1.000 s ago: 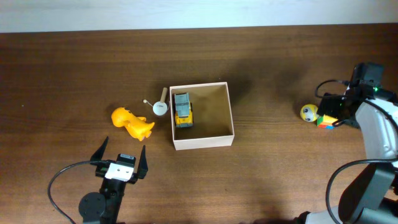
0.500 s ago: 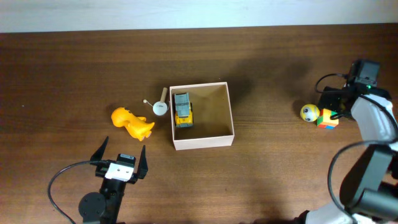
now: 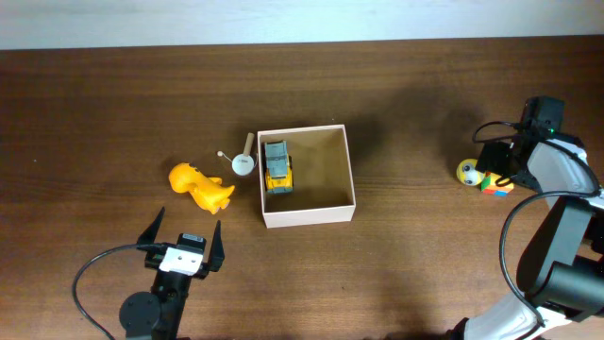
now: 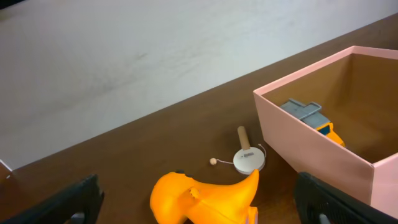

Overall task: Pack container
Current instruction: 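Move the right gripper back to the puzzle cube and ball, then grasp the colorful puzzle cube with the right gripper, then carry the puzzle cube with the right gripper over the box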

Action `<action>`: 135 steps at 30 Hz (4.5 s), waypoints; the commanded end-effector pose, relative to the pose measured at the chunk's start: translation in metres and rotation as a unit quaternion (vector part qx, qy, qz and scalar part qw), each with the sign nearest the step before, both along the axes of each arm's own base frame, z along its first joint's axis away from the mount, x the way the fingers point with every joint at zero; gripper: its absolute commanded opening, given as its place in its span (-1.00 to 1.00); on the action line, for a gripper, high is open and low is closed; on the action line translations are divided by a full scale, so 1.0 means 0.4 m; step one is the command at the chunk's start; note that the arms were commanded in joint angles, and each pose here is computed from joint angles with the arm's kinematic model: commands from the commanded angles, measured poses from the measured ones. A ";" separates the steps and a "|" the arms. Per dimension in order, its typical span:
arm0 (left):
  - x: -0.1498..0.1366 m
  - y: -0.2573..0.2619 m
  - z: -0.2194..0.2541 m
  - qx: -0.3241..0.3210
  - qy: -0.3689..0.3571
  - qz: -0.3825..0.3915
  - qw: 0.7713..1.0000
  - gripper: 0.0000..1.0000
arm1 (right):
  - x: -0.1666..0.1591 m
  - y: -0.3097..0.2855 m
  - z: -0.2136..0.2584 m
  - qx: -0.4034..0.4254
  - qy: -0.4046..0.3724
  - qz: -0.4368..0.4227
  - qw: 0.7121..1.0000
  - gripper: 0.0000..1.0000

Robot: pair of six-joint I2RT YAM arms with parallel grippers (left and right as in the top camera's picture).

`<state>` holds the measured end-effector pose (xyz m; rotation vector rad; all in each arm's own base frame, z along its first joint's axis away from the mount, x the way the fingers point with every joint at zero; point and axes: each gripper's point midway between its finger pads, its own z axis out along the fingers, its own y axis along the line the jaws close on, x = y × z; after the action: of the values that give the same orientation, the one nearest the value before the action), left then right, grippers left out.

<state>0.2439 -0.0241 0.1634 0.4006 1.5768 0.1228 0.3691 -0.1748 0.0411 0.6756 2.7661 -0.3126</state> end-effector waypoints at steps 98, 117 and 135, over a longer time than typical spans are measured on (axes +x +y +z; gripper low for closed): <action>0.000 0.003 -0.004 0.006 0.000 0.002 1.000 0.98 | 0.251 0.422 0.378 0.458 -0.290 0.273 0.795 0.01; 0.000 0.003 -0.004 0.006 0.000 0.002 1.000 0.99 | 0.154 0.987 0.423 0.489 -0.202 0.478 0.701 0.00; 0.000 0.003 -0.004 0.006 0.000 0.002 1.000 0.99 | 0.161 1.013 0.208 0.076 -0.121 0.404 0.903 0.00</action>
<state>0.2439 -0.0240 0.1634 0.4007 1.5769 0.1234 0.4174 0.2506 0.1227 -0.5289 2.5928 0.4406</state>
